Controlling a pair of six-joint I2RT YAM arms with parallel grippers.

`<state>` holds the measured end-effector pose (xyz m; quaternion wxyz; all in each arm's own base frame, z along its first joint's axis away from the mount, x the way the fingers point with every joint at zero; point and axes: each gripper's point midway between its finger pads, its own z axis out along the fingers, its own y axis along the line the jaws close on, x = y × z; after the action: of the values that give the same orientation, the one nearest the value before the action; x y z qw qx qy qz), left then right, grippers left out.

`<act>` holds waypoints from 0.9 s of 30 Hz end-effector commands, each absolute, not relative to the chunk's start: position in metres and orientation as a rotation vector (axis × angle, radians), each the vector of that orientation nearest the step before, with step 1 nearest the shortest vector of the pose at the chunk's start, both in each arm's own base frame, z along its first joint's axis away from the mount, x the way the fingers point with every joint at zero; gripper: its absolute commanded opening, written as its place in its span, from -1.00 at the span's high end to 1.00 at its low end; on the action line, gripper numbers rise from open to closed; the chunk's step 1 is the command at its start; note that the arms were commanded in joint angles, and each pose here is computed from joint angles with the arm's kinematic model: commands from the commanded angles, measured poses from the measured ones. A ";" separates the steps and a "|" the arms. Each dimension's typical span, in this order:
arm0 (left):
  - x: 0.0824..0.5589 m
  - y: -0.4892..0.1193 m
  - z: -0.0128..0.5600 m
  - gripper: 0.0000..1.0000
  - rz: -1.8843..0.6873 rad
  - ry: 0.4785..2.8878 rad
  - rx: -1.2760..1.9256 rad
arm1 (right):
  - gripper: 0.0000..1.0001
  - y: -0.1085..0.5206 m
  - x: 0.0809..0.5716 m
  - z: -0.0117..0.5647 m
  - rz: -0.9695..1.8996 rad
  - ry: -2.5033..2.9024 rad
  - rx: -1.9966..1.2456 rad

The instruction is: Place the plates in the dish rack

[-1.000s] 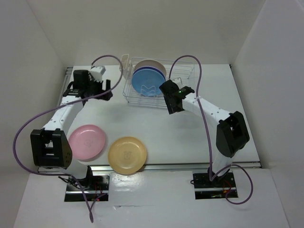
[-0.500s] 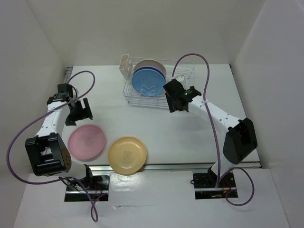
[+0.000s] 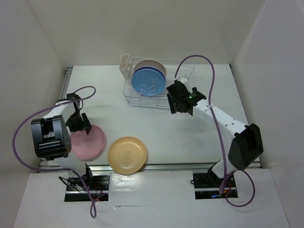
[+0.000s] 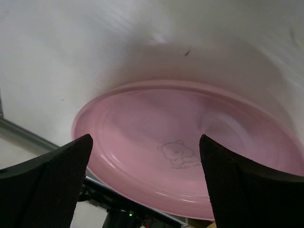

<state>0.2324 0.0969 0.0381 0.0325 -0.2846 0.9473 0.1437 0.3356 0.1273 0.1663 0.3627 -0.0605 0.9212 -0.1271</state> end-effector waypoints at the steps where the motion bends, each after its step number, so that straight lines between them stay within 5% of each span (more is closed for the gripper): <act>1: 0.247 0.085 0.026 -0.97 0.272 2.940 -0.811 | -1.00 0.129 0.337 0.177 -0.302 2.317 -0.136; 11: 0.274 0.070 -0.014 -0.82 0.048 2.999 -0.741 | -1.00 0.124 0.337 0.176 -0.331 2.314 -0.130; 16: 0.303 0.066 -0.011 -0.06 -0.051 2.941 -0.686 | -1.00 0.120 0.338 0.176 -0.347 2.310 -0.115; 27: 0.345 0.083 0.000 -0.08 -0.057 2.806 -0.678 | -1.00 0.123 0.337 0.165 -0.338 2.343 -0.127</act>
<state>0.3085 0.0712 0.0139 0.0631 -0.2385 0.9690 -0.0165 0.3328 0.1212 0.1583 0.3584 -0.0602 0.9209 -0.1412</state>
